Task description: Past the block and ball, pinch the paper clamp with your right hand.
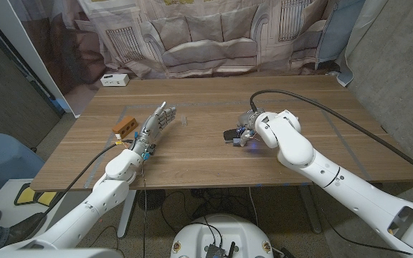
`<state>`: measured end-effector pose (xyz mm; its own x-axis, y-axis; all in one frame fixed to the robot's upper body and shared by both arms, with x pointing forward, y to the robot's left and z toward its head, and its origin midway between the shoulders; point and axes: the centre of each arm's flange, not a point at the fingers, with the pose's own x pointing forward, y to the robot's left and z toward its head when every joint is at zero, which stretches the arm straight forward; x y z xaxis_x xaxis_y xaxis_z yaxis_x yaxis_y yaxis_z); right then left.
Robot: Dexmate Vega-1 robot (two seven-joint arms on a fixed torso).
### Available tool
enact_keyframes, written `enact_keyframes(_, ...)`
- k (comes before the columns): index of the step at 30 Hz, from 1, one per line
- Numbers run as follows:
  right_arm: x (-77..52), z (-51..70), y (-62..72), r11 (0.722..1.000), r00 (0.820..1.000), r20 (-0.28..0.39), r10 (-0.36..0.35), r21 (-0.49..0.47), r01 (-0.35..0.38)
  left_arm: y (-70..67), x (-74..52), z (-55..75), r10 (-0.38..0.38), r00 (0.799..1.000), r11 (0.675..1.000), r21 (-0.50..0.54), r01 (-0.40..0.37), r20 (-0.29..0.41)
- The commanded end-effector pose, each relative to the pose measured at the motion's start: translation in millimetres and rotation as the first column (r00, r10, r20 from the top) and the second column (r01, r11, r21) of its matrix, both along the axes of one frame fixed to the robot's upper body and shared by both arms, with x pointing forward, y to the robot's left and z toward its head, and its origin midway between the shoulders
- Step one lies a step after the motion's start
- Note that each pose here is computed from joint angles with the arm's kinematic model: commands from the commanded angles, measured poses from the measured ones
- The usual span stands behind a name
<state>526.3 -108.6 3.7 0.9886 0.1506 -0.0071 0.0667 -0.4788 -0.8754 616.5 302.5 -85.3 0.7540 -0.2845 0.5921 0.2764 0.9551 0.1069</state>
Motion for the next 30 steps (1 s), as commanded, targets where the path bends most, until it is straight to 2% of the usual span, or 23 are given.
enact_keyframes(1, -0.8, 3.5, 1.0, 1.000, 1.000, -0.001, -0.020, -0.021, 0.020, -0.5, 0.5, -0.8, -0.003, 1.000, 1.000, -0.001, 0.003, -0.001)
enact_keyframes(19, -4.1, 5.6, -2.3, 0.998, 0.999, -0.008, -0.050, -0.033, 0.050, -2.3, 1.9, -0.4, -0.008, 1.000, 1.000, 0.006, 0.008, -0.009)
enact_keyframes(30, -5.7, 7.9, -2.7, 0.998, 0.998, -0.011, -0.057, -0.034, 0.056, -3.3, 2.7, -4.8, -0.010, 1.000, 1.000, -0.001, 0.010, -0.017)
